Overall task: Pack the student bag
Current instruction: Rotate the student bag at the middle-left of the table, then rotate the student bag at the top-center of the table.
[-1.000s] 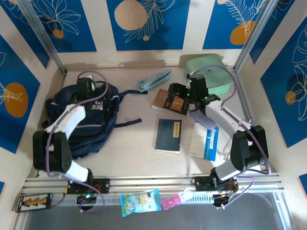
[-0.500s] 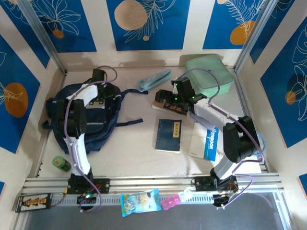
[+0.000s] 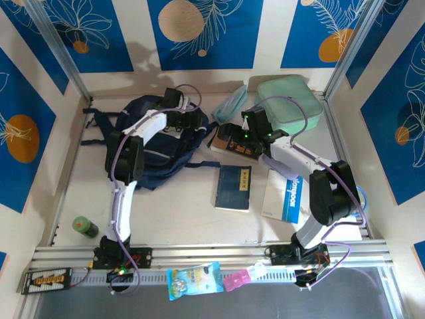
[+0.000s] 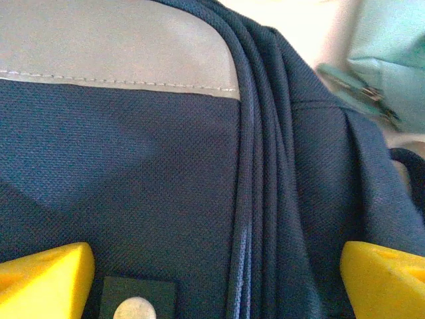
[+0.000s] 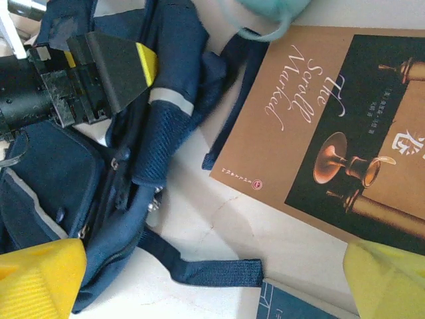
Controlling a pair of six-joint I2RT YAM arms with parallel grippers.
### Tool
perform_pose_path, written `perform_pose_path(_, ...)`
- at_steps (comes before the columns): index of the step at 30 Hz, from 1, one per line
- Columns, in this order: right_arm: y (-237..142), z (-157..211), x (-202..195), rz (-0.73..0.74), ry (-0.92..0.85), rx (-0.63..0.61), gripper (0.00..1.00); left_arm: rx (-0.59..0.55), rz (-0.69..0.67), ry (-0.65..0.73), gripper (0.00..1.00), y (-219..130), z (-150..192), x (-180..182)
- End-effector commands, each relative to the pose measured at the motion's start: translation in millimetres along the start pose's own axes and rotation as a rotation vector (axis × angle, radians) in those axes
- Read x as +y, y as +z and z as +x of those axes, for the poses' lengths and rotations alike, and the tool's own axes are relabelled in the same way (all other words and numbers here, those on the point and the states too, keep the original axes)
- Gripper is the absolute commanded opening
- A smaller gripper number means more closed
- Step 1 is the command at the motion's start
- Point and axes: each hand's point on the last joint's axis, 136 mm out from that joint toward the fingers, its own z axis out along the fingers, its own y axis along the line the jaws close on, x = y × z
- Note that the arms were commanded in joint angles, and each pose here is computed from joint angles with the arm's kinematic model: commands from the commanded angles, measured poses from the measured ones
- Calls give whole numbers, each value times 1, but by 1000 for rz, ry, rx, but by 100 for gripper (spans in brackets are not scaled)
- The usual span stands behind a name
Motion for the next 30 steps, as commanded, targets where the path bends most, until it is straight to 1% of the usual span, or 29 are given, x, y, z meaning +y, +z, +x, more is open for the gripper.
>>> perform_pose_path(1,3,10,-8,-17,90,48,99,42,219,-5,95,6,9,-40)
perform_pose_path(3,4,11,-7,-44,112,57,98,13,229,-31,95,-8,-3,-47)
perform_pose_path(4,5,10,-7,-51,122,58,97,-8,206,-44,95,-20,-11,-45)
perform_pose_path(7,7,7,-1,-72,127,68,97,-64,90,-75,99,-61,-29,-33)
perform_pose_path(10,15,8,7,-105,154,91,95,-98,-14,-133,99,-105,-26,-17)
perform_pose_path(13,29,16,14,-157,213,116,91,-102,-70,-211,96,-133,6,0)
perform_pose_path(14,34,18,15,-164,234,124,89,-94,-83,-242,95,-138,19,6)
perform_pose_path(15,40,21,18,-179,246,135,85,-93,-91,-273,94,-145,32,11)
perform_pose_path(19,62,22,40,-221,249,202,77,-70,-140,-391,91,-161,84,32)
perform_pose_path(20,69,25,45,-218,251,220,76,-68,-156,-413,90,-164,93,38)
perform_pose_path(21,76,28,46,-210,257,229,72,-63,-171,-441,89,-166,103,44)
perform_pose_path(22,83,31,46,-192,271,231,71,-60,-181,-472,88,-166,112,51)
perform_pose_path(25,100,31,56,-204,270,232,70,-59,-190,-536,86,-164,127,63)
perform_pose_path(28,117,27,53,-160,297,222,70,-45,-206,-580,83,-157,139,72)
perform_pose_path(30,127,25,48,-125,312,212,69,-35,-217,-601,80,-152,144,77)
